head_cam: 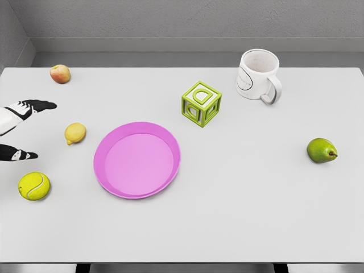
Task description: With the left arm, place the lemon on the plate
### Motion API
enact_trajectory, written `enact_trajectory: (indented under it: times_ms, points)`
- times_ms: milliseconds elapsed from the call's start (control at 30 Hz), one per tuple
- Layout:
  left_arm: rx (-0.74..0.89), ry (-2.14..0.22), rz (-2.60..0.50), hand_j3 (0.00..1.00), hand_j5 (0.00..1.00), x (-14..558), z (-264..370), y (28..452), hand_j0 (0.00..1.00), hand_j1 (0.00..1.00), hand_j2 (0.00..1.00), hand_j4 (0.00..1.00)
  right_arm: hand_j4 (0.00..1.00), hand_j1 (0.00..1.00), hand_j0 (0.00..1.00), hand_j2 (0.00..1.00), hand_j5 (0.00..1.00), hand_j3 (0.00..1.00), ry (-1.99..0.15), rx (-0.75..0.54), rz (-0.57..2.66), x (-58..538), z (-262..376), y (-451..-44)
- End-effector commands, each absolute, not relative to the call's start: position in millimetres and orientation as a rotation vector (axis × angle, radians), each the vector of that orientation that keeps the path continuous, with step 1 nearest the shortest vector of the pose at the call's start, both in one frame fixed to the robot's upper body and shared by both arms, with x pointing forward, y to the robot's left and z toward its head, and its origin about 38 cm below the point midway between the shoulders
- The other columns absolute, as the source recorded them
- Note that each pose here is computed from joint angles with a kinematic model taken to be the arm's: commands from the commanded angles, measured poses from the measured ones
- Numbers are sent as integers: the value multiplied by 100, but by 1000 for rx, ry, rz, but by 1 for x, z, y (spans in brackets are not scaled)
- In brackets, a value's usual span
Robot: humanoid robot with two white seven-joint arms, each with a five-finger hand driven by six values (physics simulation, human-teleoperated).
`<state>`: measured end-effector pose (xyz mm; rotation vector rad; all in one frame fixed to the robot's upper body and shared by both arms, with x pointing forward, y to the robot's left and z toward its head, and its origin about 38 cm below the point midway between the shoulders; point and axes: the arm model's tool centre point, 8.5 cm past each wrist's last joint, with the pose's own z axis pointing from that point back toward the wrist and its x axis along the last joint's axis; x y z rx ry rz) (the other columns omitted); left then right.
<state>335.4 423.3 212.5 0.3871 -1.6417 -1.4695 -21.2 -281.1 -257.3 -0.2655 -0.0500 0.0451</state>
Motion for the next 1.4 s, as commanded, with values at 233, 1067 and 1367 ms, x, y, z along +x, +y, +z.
enact_trajectory:
  times_ms: [233,1067,1367]
  points:
    - [409,-1641,-1463,100,100,336,216,428,100,100,100,100,100,100,100,100,100,100,-49,-265,46,-22,-257,-281]
    - [568,-1368,-1946,100,100,397,198,367,100,100,100,100,100,100,100,100,100,100,-49,-265,46,-22,-257,-281]
    - [530,-1267,-1969,100,100,407,186,371,100,100,100,100,100,100,100,100,100,100,-49,-265,46,-22,-257,-281]
